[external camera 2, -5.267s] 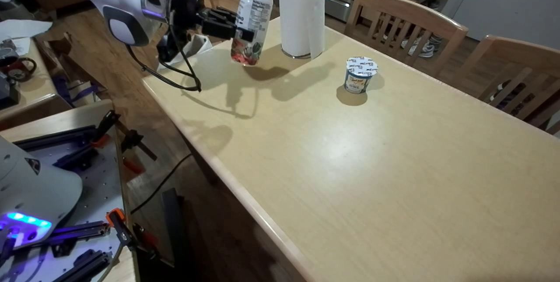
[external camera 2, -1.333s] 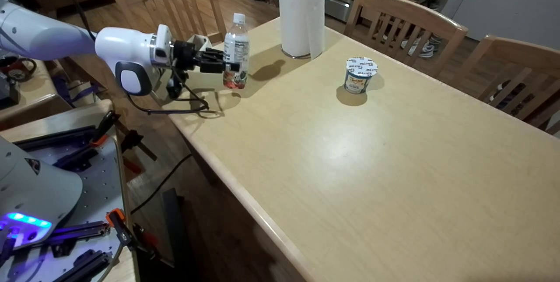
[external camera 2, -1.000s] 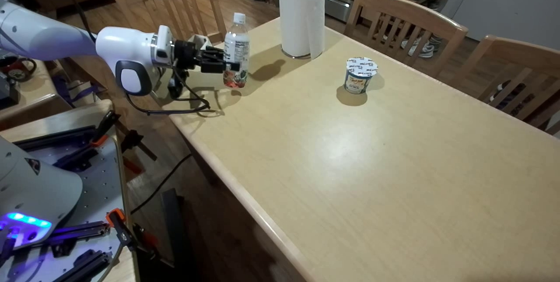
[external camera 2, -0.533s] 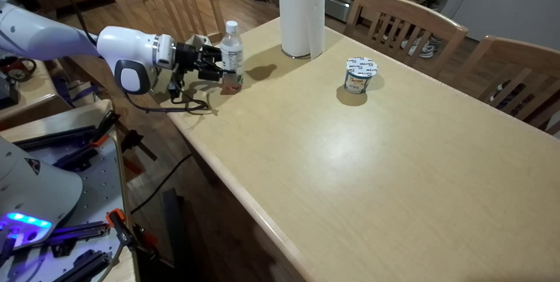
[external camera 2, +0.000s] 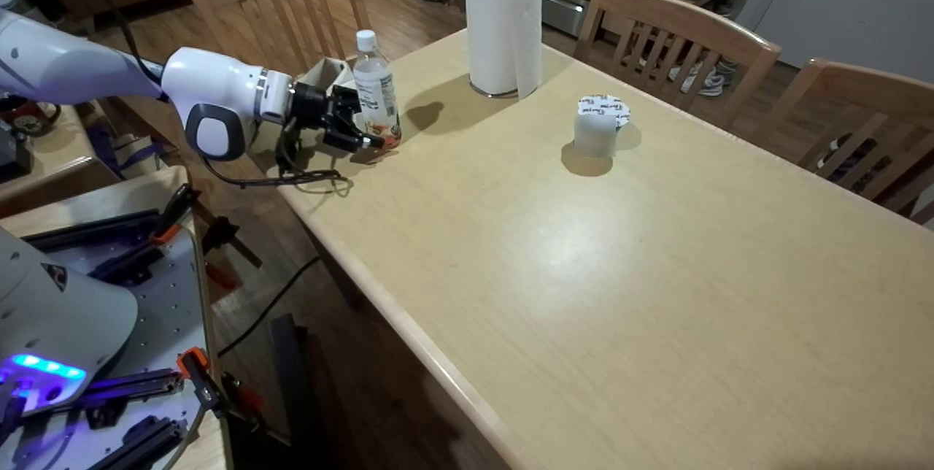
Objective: Move the tissue roll to the top left corner of the table and put the bottle on the chair on the table
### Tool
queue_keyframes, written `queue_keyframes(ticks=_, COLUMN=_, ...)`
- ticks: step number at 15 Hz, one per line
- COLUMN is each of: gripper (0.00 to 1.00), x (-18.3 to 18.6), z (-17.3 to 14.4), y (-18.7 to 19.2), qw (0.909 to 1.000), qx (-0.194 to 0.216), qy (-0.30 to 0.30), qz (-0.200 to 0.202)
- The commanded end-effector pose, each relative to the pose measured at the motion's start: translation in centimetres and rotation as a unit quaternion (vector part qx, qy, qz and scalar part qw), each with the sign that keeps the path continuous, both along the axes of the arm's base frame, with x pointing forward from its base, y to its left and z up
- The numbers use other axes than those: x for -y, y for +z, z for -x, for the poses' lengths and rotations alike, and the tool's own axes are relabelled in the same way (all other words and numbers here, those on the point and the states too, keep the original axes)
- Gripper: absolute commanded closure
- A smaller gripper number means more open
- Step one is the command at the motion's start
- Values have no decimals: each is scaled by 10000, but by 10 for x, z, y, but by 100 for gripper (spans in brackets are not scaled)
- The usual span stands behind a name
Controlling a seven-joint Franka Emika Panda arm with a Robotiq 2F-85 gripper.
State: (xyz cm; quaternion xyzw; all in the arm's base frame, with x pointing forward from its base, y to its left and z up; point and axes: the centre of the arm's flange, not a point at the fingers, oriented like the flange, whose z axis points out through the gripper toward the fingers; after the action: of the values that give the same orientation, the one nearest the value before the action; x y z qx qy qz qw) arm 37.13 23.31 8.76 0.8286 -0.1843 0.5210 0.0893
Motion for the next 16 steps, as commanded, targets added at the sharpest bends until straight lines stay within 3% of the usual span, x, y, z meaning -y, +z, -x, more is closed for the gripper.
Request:
queue_keyframes(ticks=1, gripper=0, x=33, z=11, y=-5, qw=9982, qx=-502, qy=-183, qz=-269)
queue_keyframes(ticks=7, gripper=0, x=28, z=41, y=-4, qw=9906, qx=-1154, qy=-131, qz=-723)
queue_keyframes(ticks=15, gripper=0, x=14, z=91, y=27, qw=9709, qx=-2202, qy=423, qz=-836)
queue_keyframes(ticks=16, gripper=0, x=4, z=69, y=18, qw=9833, qx=-1645, qy=403, qz=-667)
